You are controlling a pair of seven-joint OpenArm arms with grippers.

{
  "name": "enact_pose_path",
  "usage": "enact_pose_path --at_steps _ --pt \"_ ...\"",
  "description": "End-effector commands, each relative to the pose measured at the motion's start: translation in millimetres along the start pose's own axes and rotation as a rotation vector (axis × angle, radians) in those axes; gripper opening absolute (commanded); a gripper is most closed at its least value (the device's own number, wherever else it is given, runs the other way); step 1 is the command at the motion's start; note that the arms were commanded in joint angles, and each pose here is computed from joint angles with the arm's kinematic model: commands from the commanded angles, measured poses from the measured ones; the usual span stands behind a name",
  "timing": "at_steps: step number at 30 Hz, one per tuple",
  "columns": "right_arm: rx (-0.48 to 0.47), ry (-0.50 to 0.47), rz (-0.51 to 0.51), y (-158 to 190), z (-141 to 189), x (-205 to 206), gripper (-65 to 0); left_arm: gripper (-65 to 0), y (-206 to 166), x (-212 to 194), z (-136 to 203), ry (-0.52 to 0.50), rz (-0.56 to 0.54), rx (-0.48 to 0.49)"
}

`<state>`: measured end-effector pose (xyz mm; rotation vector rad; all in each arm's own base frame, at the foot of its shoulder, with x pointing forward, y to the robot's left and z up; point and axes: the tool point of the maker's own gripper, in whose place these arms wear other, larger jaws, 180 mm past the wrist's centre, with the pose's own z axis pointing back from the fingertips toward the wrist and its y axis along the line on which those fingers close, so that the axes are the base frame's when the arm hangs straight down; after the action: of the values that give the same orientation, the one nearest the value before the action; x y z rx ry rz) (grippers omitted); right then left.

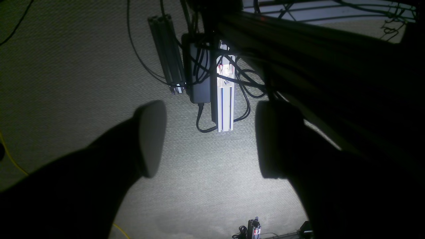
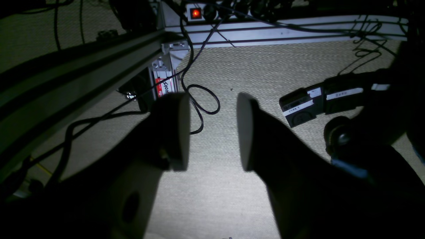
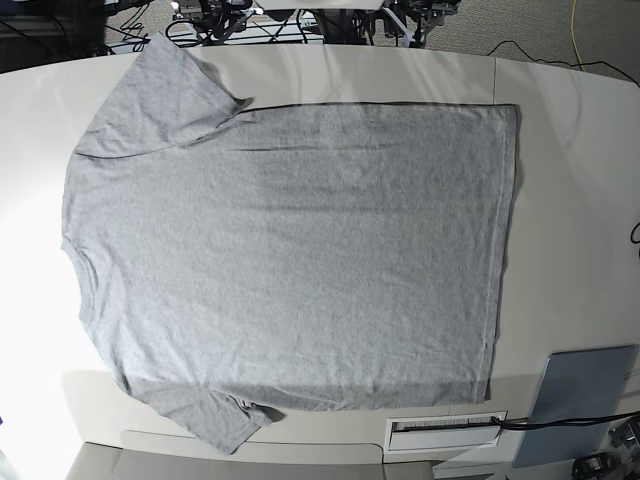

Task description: Fold the T-shirt properly

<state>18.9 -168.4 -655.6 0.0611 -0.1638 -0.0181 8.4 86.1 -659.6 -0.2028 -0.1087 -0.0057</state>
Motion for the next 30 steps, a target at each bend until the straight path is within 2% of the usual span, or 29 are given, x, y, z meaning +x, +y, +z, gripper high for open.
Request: enact_pose_path --at_steps 1,10,19,26,30 --pt "-0.004 -0.012 -0.001 -6.2 1.5 1.0 -41.6 -22.1 -1.2 0.1 0.2 -0.006 0.003 -0.008" --pt "-0.031 -0.01 0.007 -24.7 4.3 1.5 -41.6 -22.1 -1.2 0.1 0.2 -0.006 0.003 -0.008" --pt "-0.034 -0.004 0.008 -26.8 5.0 -1.2 -41.6 -22.1 -1.2 -5.7 0.8 0.002 0.005 -0.007" --pt "-0.04 0.1 0.011 -36.6 12.5 -40.5 -41.6 -22.1 -0.4 -23.4 5.6 0.003 0.003 -0.003" --pt "-0.005 0.136 0.018 -42.0 22.2 -66.8 -41.6 -22.1 7.5 -40.8 13.3 0.043 -0.01 0.012"
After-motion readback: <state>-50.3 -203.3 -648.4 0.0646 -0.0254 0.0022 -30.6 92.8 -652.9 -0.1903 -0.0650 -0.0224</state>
